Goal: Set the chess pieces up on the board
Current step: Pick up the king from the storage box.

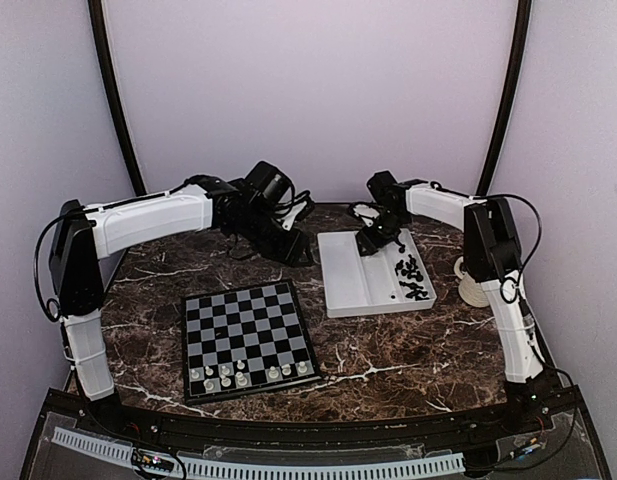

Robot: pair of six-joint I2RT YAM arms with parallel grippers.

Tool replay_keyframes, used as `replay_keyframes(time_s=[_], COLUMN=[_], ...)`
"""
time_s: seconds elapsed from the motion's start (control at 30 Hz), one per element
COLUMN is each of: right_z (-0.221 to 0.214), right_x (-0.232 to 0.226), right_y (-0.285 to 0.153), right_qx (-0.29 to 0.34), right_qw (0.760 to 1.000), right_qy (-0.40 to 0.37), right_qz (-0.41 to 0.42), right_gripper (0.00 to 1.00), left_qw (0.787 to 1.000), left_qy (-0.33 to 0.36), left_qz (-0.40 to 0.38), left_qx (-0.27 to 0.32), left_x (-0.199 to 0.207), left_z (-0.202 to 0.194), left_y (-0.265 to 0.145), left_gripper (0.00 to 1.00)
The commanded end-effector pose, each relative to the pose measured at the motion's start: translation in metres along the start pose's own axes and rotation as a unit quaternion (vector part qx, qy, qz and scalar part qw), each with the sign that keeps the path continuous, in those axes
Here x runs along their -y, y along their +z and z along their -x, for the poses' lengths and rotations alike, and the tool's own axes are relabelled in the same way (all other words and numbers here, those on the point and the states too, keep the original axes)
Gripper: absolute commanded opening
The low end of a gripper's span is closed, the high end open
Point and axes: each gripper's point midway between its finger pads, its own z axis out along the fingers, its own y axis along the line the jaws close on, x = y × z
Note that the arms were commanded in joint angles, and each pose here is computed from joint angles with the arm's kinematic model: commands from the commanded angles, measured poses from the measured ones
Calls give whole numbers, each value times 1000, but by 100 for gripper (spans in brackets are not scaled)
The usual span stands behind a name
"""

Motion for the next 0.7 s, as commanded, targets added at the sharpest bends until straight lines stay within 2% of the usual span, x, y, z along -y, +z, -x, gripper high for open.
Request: replay_keyframes(time_s=[0.0, 0.2, 0.57, 0.67], right_z=[-28, -33, -21, -21], right_x=[-12, -27, -10, -8], right_y=[-8, -16, 4, 11], right_qx=[-37, -36, -33, -33], right_qw=[999, 997, 999, 998], right_qy=[12, 11, 25, 32], right_qz=[28, 65, 36, 40], right_gripper=[56, 50, 42, 35], left_qw=[1000, 1000, 1000, 1000], left_qy=[-6, -7, -11, -14], left_qz=[-11, -16, -21, -21], left_qx=[-1, 0, -1, -1], left_x=[1, 3, 4, 4], left_z=[-3, -5, -7, -7], left_y=[0, 4, 2, 2], left_gripper=[48, 48, 48, 48])
